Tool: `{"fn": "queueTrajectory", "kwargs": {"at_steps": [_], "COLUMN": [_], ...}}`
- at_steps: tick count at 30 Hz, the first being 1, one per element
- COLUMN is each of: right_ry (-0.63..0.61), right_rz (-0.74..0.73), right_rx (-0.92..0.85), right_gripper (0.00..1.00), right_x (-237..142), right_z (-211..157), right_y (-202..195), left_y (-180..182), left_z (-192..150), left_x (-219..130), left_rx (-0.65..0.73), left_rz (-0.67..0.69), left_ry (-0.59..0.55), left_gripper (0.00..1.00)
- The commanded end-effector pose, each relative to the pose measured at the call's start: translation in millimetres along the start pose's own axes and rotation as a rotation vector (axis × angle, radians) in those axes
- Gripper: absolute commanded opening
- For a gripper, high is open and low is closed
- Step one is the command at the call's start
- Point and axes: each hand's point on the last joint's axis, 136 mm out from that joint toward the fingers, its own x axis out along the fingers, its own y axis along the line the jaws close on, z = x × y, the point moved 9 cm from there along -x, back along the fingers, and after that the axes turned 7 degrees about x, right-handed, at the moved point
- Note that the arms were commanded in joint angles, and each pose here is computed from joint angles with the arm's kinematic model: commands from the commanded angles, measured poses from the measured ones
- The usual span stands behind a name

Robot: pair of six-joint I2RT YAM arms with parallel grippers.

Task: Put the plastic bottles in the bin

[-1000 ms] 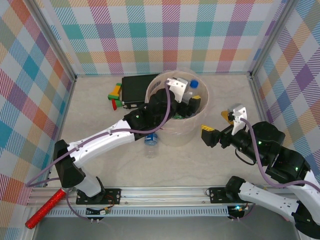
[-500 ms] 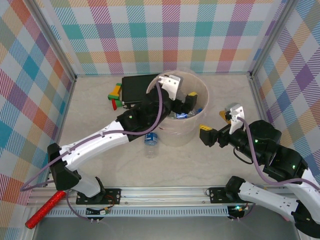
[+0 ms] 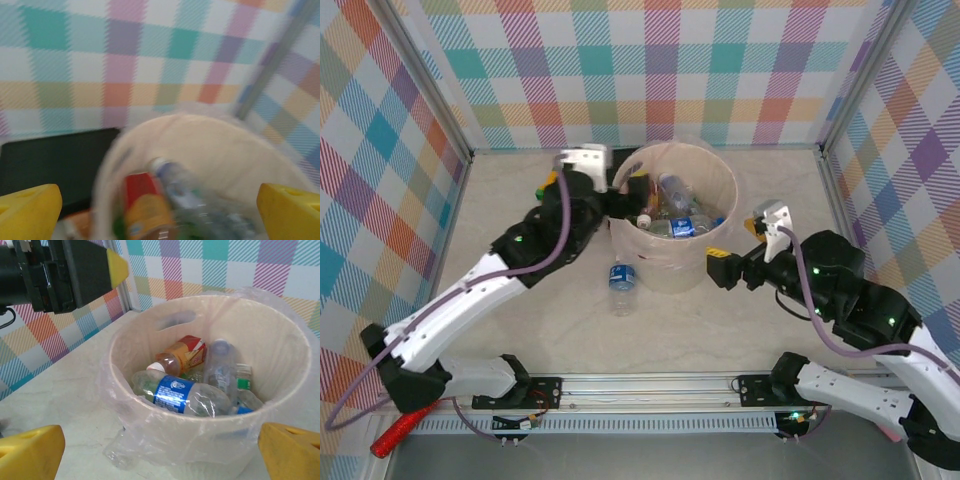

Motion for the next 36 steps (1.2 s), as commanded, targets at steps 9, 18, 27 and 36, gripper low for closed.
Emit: {"fn": "queueTrajectory", "kwargs": {"at_steps": [9, 18, 27, 36], "right_ry": [0.014, 0.028, 0.033, 0.039], "right_rz": [0.107, 0.106, 0.102, 0.114], "right_rx": [0.013, 0.004, -0.009, -0.005], "right_gripper": [0.99, 0.99, 0.99, 0.99], "right_x": [27, 33, 40, 45], "right_z": [20, 20, 17, 18], "right_y": [21, 23, 23, 25], "left_y": [108, 117, 104, 68], "left_z": [-57, -123, -189, -232], "left_x": [6, 20, 3, -3], "left_rx": [-0.343, -0.453, -0.573, -0.511], "left_rz": [0.225, 0.27, 0.154, 0.029], "left_ry": [0.217, 0.459, 0.654, 0.732], "left_gripper": [0.96, 0.89, 0.86, 0.87]}}
